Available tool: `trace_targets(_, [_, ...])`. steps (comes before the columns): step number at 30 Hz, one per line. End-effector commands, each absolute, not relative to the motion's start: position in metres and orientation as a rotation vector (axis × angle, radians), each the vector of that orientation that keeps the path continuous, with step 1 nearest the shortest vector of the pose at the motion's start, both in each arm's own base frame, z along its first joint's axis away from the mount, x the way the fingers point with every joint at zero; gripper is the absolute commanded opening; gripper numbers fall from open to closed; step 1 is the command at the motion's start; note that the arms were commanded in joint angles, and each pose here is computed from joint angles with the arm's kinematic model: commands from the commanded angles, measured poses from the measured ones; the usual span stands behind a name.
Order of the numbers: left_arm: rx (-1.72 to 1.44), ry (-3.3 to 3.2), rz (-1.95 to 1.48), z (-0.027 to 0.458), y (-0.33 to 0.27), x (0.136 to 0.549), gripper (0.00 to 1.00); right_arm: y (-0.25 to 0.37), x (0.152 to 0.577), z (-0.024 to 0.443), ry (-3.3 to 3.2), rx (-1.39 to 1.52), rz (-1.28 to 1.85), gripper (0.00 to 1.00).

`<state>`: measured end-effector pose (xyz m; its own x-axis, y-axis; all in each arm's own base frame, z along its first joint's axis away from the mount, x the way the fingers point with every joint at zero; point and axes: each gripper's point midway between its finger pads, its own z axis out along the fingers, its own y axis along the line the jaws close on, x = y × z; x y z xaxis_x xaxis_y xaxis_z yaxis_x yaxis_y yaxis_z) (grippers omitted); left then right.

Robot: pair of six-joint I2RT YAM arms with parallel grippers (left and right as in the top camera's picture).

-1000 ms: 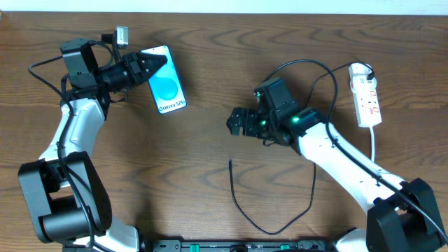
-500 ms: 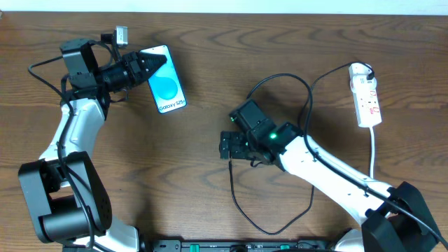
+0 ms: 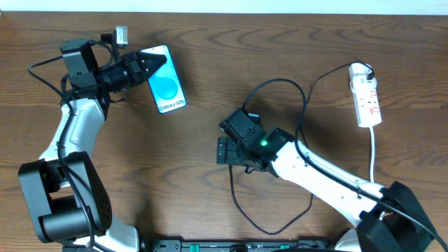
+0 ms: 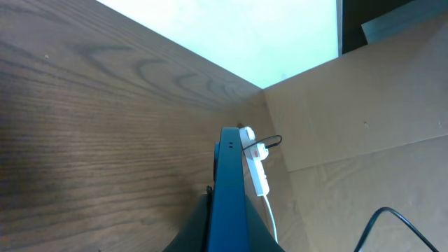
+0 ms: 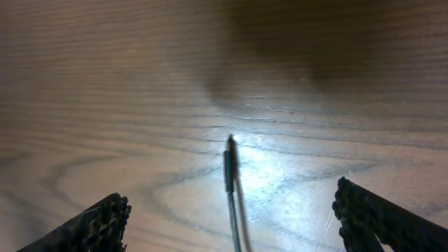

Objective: Plug charger to phone and switch on socket
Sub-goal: 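Move the right gripper down over the black USB-C cable plug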

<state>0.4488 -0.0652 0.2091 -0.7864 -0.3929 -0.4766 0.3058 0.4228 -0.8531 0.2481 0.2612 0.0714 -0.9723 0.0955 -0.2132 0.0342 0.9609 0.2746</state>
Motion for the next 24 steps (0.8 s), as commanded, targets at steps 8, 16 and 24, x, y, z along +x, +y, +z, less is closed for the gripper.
trace_targets(8, [-0.063,2.026,-1.420,0.217,-0.066,0.444,0.07,0.264,0.242,0.032,2.961,0.102,0.265,0.88])
trace_targets(16, [-0.063,2.026,-1.420,0.217,-0.066,0.444,0.07,0.265,0.235,0.018,2.977,0.065,0.197,0.75])
trace_targets(24, [-0.063,2.026,-1.420,0.217,-0.066,0.444,0.07,0.265,0.228,0.005,3.018,0.054,0.168,0.71])
